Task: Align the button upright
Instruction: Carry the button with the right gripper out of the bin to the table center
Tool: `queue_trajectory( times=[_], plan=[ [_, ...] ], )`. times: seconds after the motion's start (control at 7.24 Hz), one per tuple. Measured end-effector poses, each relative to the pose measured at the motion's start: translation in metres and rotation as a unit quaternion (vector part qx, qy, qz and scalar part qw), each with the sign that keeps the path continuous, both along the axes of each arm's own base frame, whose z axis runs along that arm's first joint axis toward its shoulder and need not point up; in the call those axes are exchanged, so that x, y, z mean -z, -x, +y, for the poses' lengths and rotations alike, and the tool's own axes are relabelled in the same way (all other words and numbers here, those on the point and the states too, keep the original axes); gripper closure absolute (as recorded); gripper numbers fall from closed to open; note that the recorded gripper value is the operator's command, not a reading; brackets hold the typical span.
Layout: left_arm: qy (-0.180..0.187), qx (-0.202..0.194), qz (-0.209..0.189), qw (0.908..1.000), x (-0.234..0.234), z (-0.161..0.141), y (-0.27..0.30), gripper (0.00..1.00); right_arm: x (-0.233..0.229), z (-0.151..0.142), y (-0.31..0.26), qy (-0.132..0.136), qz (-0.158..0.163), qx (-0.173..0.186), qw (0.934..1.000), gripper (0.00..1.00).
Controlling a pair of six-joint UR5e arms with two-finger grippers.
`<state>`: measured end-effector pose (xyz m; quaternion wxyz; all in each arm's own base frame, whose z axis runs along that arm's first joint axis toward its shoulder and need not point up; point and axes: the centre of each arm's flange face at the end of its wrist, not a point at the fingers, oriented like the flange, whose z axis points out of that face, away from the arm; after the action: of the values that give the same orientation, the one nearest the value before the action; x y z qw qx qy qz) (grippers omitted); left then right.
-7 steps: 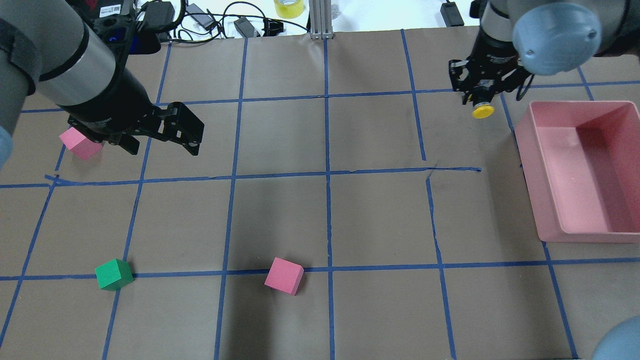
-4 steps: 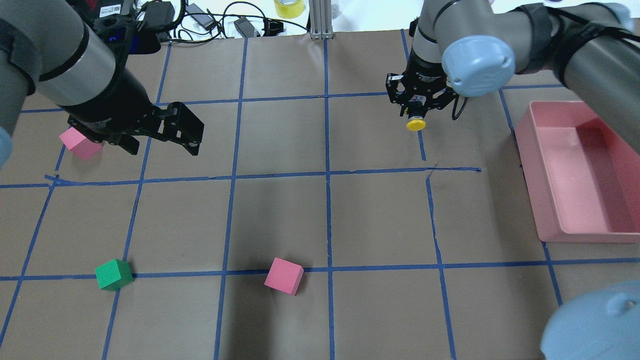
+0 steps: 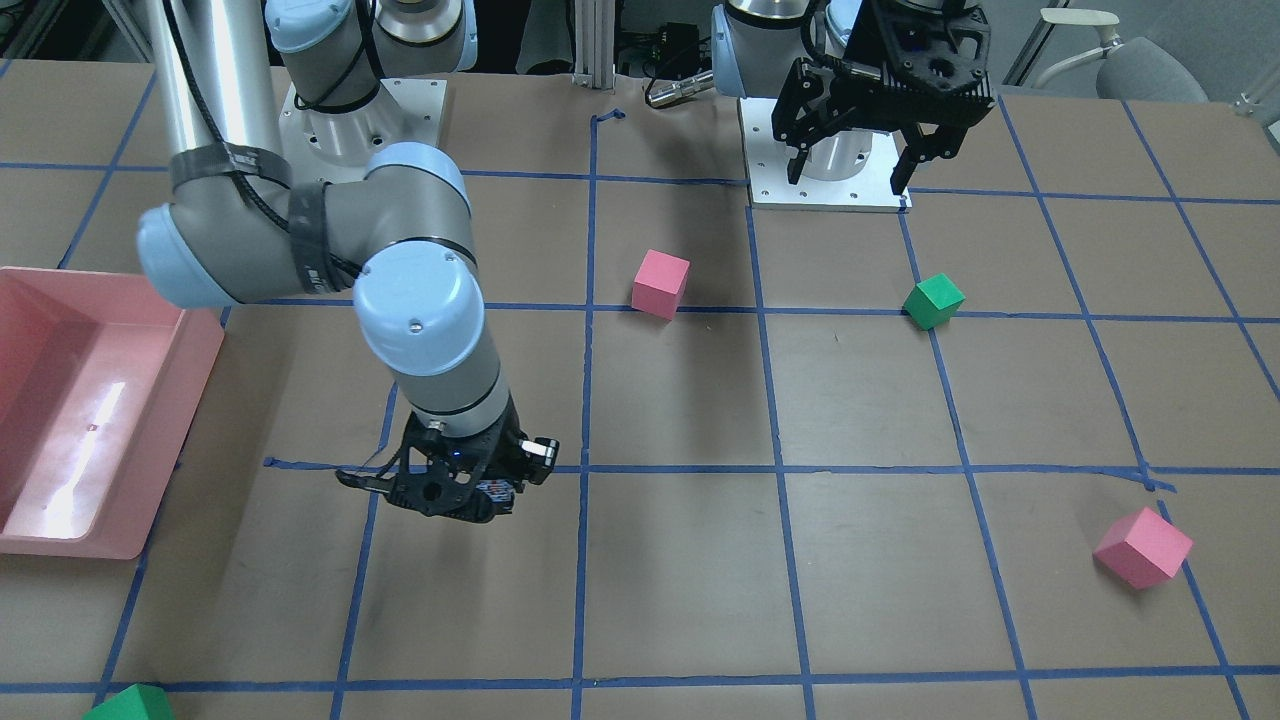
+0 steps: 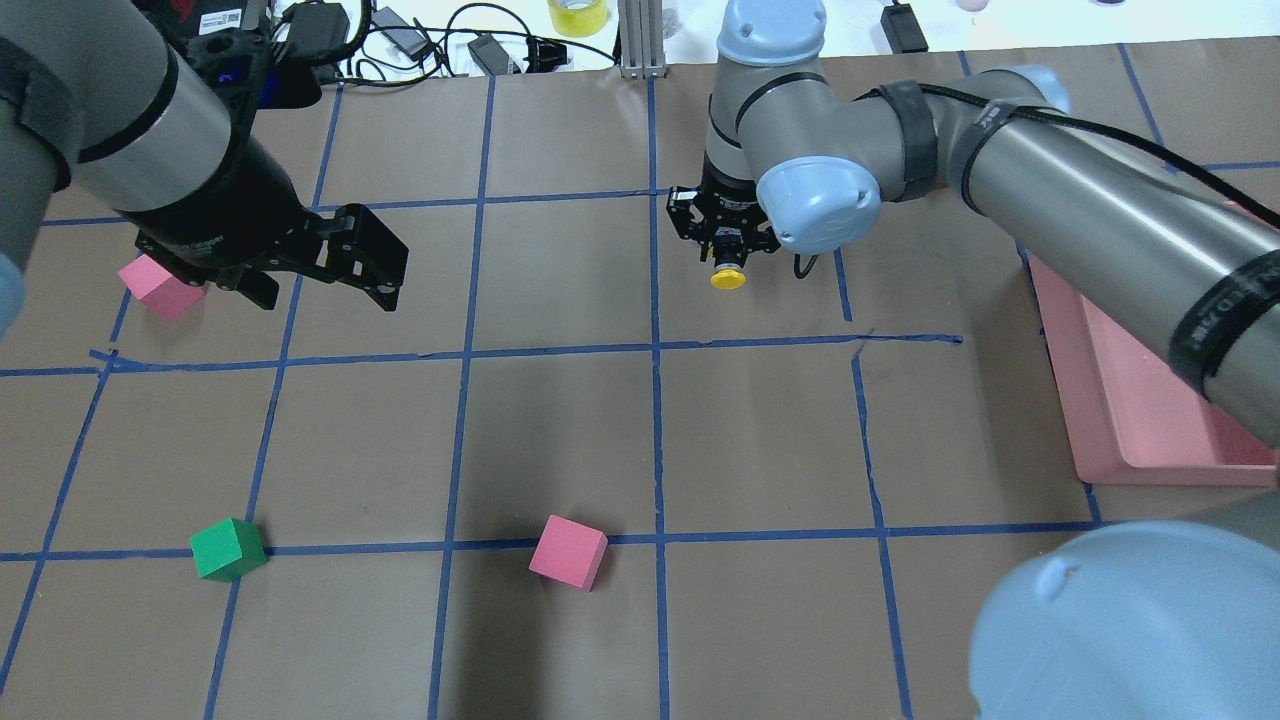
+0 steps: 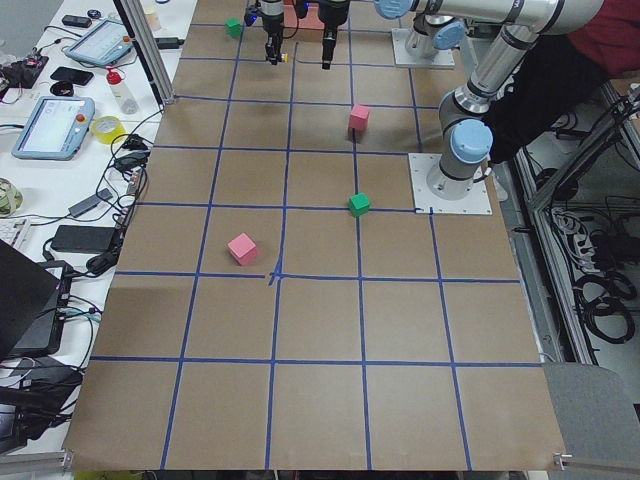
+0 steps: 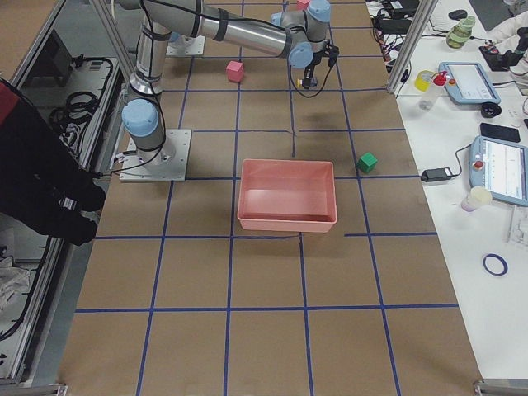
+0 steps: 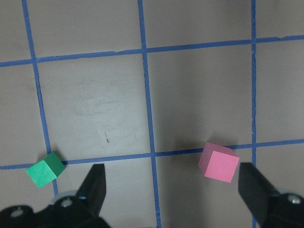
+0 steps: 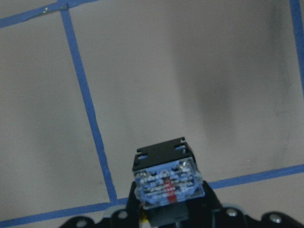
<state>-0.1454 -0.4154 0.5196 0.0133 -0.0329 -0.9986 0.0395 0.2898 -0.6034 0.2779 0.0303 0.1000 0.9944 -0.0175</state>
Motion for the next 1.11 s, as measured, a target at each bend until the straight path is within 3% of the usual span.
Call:
queue_trajectory(
  times=[0.69, 1.11],
  plan=[
    [0.0, 0.0, -0.001, 1.0, 0.0, 0.001, 0.0, 0.0, 0.047, 0.004, -0.055, 0.007, -0.029, 0.004, 0.9996, 1.0],
    [0.0, 0.0, -0.001, 1.0, 0.0, 0.001, 0.0, 0.0, 0.074, -0.008, -0.067, 0.018, -0.044, 0.001, 0.9989, 1.0]
  ],
)
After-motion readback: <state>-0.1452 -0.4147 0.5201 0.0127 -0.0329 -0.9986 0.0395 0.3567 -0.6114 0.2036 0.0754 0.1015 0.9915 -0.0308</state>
